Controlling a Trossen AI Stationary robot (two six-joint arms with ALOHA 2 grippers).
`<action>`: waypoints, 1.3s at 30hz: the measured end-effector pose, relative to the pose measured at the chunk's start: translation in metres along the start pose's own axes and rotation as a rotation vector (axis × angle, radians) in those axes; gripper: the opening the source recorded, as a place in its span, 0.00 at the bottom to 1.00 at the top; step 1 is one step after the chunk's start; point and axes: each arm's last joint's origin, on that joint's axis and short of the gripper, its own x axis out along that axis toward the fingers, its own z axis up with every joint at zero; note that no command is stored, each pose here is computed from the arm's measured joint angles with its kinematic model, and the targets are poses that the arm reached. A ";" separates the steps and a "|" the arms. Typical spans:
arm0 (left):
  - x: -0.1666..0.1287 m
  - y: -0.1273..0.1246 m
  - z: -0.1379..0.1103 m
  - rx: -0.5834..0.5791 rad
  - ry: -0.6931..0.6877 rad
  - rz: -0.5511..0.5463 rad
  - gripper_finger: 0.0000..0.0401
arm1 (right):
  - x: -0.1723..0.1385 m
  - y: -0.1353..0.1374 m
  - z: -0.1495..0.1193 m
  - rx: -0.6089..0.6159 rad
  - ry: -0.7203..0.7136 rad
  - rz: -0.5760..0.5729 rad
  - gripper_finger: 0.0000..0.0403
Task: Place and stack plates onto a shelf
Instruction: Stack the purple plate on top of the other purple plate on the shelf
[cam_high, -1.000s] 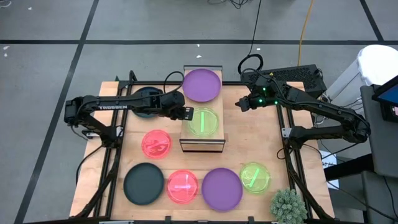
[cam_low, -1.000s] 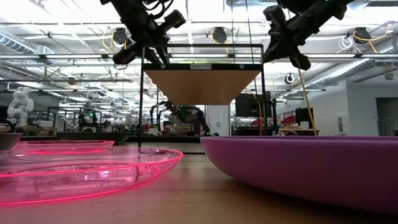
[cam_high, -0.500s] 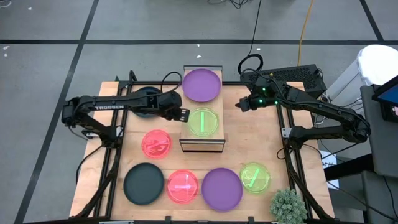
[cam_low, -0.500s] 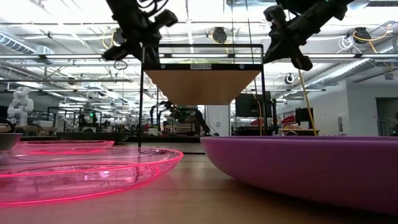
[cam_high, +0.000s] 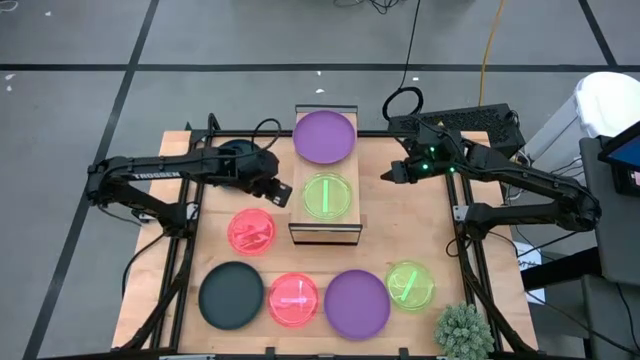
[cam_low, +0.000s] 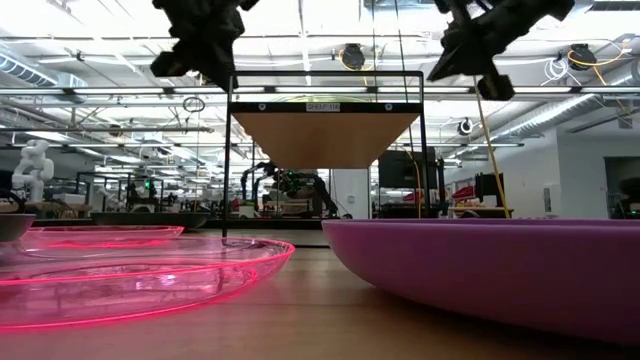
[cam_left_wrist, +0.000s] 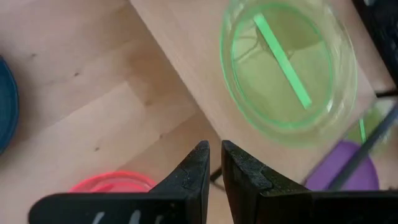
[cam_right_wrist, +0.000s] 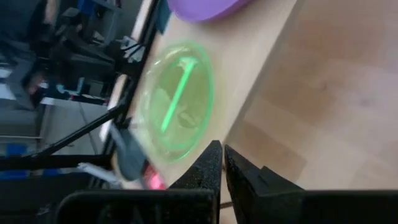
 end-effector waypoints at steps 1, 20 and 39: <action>0.000 -0.001 -0.003 0.010 0.014 -0.002 0.12 | -0.002 0.001 -0.003 0.010 0.009 0.000 0.02; -0.018 -0.037 -0.086 0.326 0.201 -0.017 0.12 | -0.003 0.026 -0.062 0.086 0.151 -0.036 0.02; -0.032 -0.051 -0.125 0.330 0.056 0.009 0.12 | 0.053 0.048 -0.154 -0.233 0.499 -0.102 0.10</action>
